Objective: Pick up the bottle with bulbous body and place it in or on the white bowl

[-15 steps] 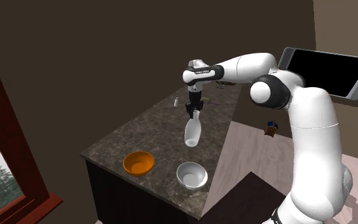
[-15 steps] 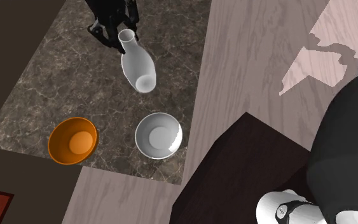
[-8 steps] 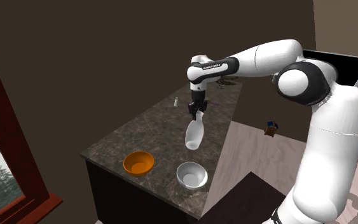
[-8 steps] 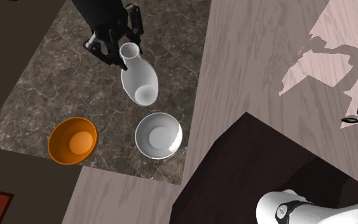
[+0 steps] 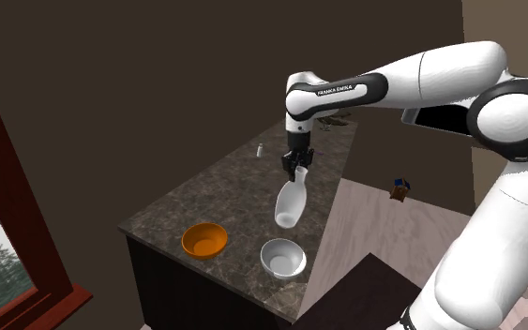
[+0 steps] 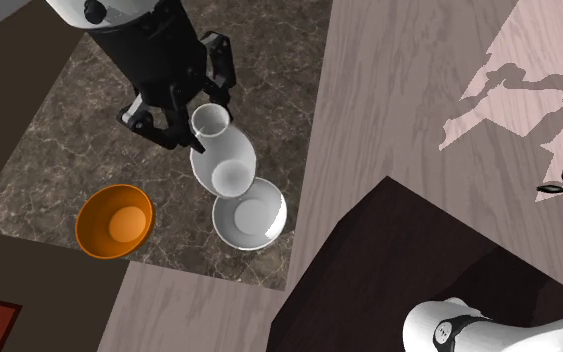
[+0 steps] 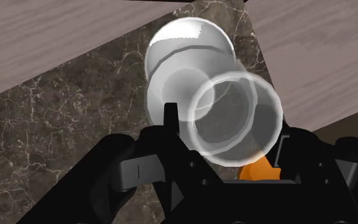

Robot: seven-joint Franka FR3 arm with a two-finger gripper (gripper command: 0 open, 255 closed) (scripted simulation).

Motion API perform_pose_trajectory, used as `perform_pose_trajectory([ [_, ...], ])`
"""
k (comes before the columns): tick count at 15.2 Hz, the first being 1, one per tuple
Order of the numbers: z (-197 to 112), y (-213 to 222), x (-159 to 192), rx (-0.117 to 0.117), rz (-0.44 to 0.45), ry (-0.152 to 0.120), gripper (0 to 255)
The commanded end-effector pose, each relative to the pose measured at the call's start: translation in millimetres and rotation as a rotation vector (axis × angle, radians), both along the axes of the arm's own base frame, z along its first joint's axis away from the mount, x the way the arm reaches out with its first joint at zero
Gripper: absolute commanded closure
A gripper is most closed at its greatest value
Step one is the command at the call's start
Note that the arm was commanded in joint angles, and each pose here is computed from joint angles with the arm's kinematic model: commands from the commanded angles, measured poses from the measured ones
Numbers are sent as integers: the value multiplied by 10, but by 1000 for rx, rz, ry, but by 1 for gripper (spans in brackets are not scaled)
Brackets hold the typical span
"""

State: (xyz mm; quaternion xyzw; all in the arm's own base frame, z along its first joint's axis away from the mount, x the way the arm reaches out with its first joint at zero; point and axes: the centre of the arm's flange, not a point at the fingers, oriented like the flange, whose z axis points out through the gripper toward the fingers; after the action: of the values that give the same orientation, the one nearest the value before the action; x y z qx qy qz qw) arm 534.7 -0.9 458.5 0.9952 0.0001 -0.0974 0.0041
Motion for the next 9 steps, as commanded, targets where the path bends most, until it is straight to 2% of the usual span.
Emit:
perform_pose_trajectory([
  [1,109,122,-165,0,0,0,255],
  [9,-314,122,-165,0,0,0,255],
])
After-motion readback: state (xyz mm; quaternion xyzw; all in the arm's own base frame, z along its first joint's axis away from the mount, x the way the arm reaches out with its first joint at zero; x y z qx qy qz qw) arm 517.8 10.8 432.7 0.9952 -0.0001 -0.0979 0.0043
